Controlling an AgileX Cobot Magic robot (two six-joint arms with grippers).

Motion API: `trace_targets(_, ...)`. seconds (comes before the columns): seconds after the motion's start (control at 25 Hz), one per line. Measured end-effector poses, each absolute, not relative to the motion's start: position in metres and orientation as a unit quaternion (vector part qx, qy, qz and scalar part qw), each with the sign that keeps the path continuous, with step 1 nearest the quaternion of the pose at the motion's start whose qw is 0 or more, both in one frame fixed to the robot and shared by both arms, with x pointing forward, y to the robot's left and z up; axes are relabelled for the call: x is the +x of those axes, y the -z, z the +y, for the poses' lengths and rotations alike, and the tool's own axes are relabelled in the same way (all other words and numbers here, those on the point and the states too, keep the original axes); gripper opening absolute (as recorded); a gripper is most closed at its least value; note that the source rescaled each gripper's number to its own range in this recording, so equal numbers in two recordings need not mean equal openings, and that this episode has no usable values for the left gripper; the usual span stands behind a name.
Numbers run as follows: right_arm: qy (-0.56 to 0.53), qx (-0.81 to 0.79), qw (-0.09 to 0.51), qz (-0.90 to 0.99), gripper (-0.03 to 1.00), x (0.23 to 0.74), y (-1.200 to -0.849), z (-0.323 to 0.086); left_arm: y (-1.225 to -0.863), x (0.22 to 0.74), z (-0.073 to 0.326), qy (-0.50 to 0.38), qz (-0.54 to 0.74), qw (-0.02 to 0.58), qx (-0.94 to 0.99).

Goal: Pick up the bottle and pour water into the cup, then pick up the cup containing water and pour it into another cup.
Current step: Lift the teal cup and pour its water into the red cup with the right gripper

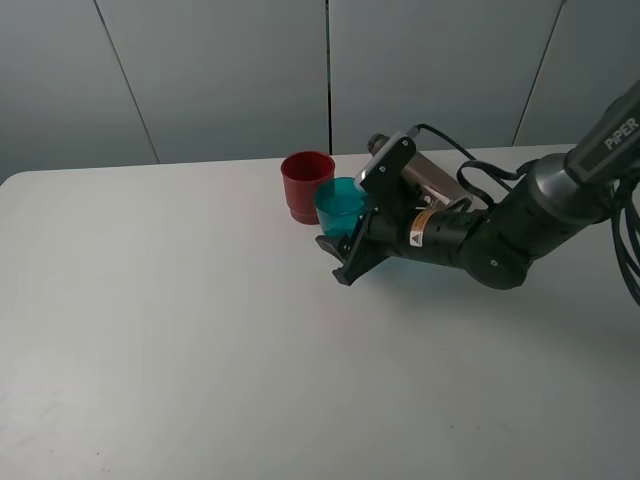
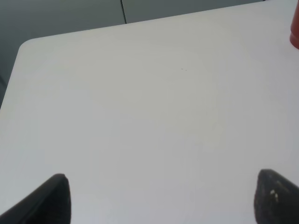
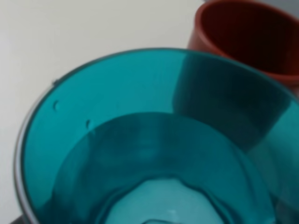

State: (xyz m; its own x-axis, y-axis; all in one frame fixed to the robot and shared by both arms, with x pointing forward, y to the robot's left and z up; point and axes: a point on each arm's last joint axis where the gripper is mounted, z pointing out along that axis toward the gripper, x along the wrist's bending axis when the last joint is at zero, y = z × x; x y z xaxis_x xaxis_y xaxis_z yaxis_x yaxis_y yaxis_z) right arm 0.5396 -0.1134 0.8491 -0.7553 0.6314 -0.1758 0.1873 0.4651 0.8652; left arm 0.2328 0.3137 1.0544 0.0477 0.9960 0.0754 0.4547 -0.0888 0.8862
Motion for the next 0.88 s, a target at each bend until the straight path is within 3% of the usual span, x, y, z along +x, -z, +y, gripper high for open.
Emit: trace_targets(0.88, -0.305, 0.306, 0.264, 0.862, 0.15, 0.598, -0.913, -0.107, -1.054, 0.233, 0.314, -0.382, 0.575, 0.354, 0.631)
